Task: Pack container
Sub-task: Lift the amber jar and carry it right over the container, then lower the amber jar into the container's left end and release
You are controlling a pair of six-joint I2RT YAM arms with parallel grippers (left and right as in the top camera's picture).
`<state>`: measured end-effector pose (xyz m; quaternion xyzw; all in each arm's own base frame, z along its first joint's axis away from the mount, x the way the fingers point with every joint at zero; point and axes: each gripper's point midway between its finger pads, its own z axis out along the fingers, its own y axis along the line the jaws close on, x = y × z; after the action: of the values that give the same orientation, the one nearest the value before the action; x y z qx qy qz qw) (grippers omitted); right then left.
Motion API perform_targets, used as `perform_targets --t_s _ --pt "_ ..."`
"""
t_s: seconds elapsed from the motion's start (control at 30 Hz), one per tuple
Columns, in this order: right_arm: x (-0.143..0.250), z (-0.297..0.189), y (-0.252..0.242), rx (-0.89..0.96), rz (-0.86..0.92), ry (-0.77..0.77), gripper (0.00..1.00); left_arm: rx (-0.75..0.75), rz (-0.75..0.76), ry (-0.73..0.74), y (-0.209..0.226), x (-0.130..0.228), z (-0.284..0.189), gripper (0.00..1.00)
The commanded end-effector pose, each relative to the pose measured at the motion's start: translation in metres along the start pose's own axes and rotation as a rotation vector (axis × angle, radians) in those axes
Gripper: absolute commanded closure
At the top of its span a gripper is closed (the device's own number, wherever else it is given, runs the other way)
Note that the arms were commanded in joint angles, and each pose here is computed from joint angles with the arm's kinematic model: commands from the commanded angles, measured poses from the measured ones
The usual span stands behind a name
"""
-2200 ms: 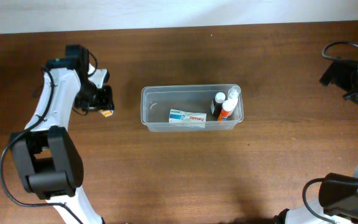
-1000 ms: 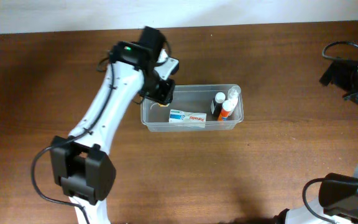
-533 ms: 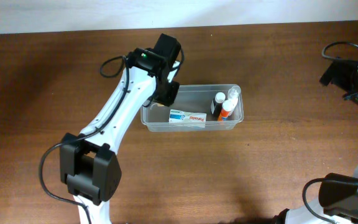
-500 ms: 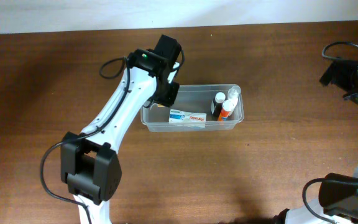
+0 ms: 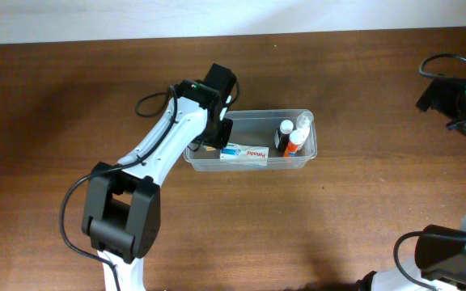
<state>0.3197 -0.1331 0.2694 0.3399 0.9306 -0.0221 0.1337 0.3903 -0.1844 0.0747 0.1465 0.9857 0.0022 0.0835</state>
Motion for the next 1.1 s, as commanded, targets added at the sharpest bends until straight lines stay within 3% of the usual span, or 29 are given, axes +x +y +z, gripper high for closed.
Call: perform_targets --t_s 0.0,0.23,1.07 --pt "-0.003 -0.005 -0.002 0.0 0.017 -0.02 0.02 0.007 -0.035 0.017 -0.001 0.005 0.009 0.65" --pt "-0.003 -0.005 -0.002 0.0 0.017 -0.02 0.02 0.009 -0.115 0.006 -0.001 0.008 0.024 0.65" --pt "-0.003 -0.005 -0.002 0.0 0.017 -0.02 0.02 0.009 -0.14 0.002 -0.001 0.012 0.037 0.64"
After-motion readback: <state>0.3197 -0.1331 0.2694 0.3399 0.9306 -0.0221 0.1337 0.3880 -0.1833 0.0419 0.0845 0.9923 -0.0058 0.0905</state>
